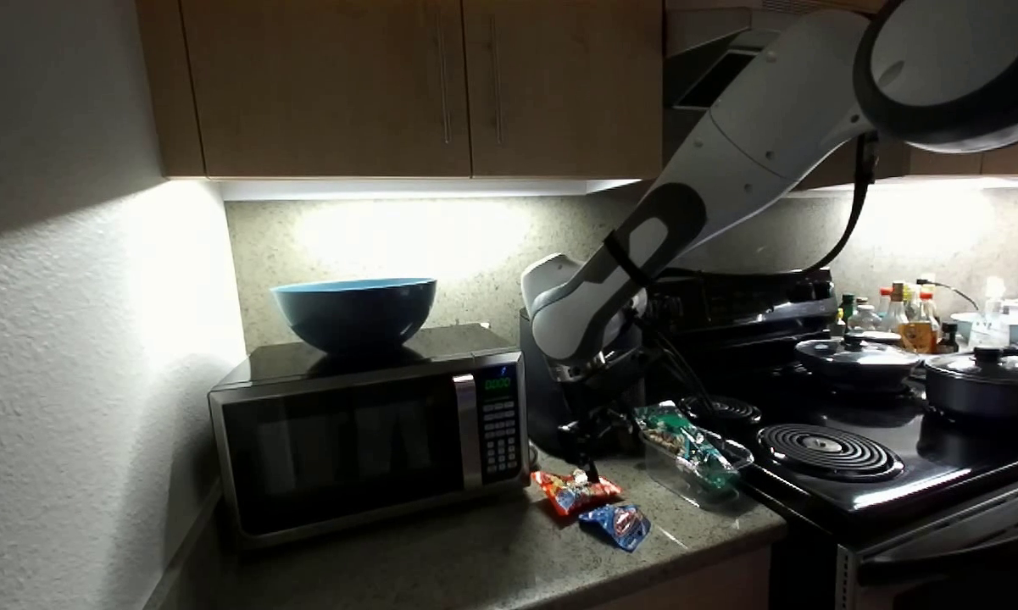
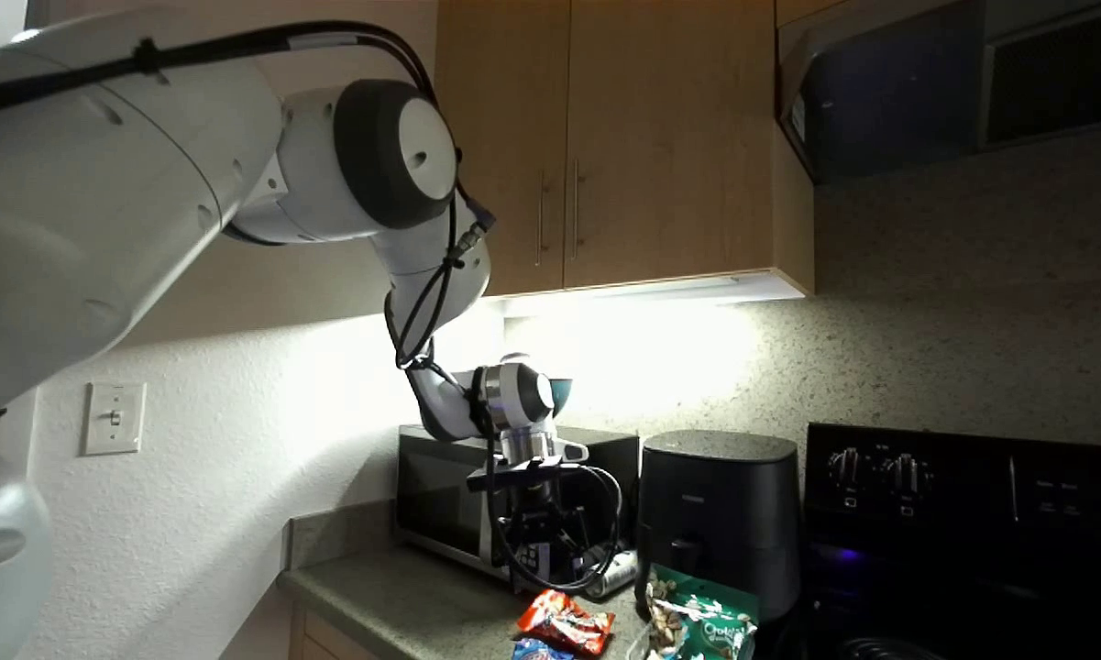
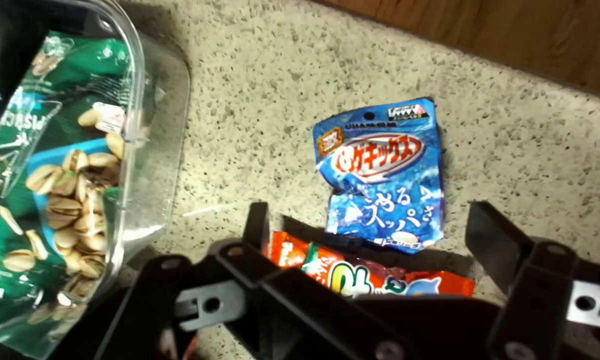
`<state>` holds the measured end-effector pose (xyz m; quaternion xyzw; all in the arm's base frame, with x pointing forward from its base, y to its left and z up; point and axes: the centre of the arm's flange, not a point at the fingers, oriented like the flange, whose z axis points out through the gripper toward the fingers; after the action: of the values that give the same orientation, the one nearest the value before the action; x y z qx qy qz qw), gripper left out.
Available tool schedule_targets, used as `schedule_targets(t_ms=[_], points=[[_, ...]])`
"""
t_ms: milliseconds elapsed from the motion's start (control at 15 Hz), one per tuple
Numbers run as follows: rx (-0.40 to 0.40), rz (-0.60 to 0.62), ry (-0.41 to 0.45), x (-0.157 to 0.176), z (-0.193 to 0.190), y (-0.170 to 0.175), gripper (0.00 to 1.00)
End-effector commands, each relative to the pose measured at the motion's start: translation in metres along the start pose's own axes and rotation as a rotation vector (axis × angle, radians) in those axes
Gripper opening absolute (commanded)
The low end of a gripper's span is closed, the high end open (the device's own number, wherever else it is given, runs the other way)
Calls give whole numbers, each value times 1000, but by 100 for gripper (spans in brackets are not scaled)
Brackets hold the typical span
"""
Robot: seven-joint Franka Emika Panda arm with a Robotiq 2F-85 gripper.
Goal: Put the green and blue packets into the container
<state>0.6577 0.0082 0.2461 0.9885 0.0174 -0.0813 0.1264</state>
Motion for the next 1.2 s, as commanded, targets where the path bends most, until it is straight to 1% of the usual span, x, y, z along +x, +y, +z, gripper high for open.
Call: schedule_targets(t_ms=[0, 200, 400, 467, 533, 600, 800, 867, 933, 1000, 1067, 1133], points=[[17, -142, -29, 20, 14, -7, 100], [45, -299, -77, 26, 30, -9, 100], [60, -395, -133, 30, 49, -1, 100], [66, -422, -154, 31, 54, 3, 97], [75, -445, -176, 34, 60, 7, 89], [87, -466, -199, 35, 65, 10, 78], [108, -503, -254, 38, 76, 17, 56], [98, -503, -269, 35, 76, 17, 78], [80, -496, -268, 32, 75, 17, 89], [80, -471, -251, 28, 80, 16, 94], [80, -471, -251, 29, 80, 15, 79], [80, -472, -252, 29, 81, 15, 84]])
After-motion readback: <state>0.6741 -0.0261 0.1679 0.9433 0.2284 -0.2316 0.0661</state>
